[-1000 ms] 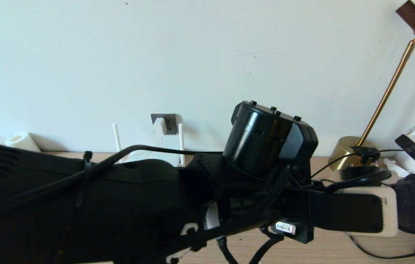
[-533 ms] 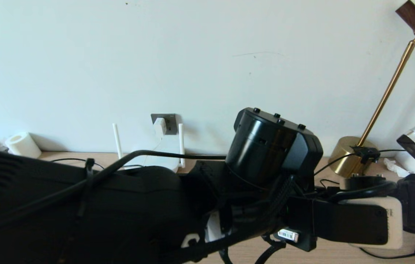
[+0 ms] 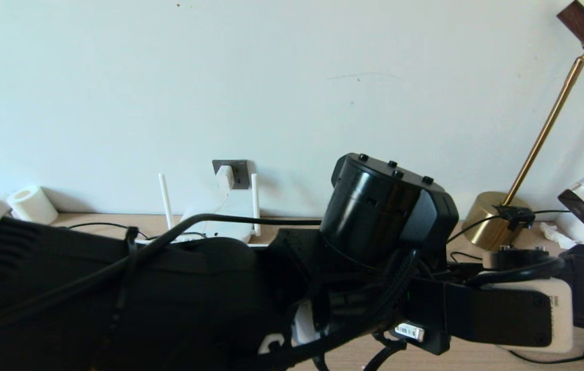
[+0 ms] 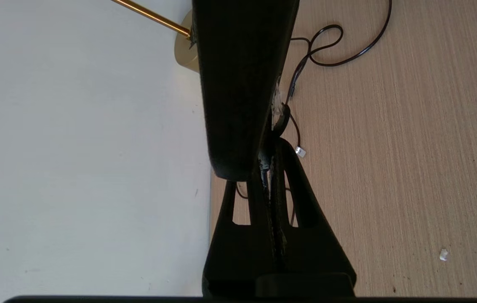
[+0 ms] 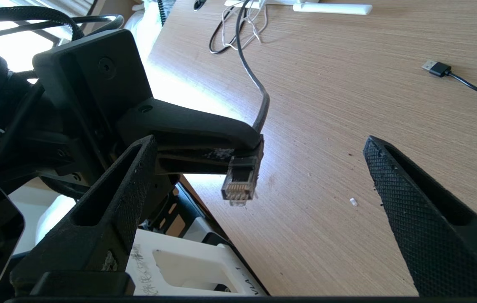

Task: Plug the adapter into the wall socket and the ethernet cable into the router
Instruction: Hand it to the other hand

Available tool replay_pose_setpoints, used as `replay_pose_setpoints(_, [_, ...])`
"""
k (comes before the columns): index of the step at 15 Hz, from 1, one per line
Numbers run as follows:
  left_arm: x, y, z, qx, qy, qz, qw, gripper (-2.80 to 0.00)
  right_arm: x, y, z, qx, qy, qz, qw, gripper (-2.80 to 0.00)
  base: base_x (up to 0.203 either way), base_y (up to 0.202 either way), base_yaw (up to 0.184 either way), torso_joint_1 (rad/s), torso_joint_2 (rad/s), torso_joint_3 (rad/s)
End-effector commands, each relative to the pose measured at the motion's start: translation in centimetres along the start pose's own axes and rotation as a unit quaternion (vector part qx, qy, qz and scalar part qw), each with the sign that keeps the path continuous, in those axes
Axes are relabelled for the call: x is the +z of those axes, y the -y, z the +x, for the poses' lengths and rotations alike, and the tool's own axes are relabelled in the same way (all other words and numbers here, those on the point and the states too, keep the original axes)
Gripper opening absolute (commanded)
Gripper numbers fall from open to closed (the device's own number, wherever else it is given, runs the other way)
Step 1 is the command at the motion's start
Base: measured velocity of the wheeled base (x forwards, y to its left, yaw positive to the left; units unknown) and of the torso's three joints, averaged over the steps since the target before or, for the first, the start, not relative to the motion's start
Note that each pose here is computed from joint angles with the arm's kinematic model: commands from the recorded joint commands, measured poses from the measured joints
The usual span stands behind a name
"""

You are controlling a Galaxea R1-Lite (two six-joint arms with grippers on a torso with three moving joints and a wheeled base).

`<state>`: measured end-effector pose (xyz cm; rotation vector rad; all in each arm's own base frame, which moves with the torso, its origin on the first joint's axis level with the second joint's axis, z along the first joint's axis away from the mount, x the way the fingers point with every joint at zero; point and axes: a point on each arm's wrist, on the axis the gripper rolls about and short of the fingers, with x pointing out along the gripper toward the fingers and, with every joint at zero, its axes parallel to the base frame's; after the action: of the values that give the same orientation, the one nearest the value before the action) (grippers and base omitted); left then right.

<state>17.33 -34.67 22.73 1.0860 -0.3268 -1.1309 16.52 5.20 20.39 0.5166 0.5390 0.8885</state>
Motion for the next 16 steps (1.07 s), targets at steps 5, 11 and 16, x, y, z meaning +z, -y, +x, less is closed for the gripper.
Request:
replay_pose_setpoints(5, [-0.2,-0.1,0.09,0.003,-0.002,0.002,1.0,-2.8,0.09,-0.04,-0.01,-0.003,0.004,0.0,1.0,-2.8,0.0,0.0,0.0,0.0,0.0,0.0])
replay_pose_setpoints(11, [-0.44,0.11,0.66,0.003,-0.004,0.0,1.0,-2.8,-0.1,-0.41,-0.24,0.002,0.005,-0.004,1.0,-2.8,0.0,0.0,0.0,0.0,0.0,0.0])
replay_pose_setpoints(16, [-0.56,0.32,0.97,0.001,-0.004,0.001,1.0,-2.8,-0.34,-0.42,-0.14,0.004,0.0,-0.002,1.0,-2.8,0.0,0.0,0.0,0.0,0.0,0.0])
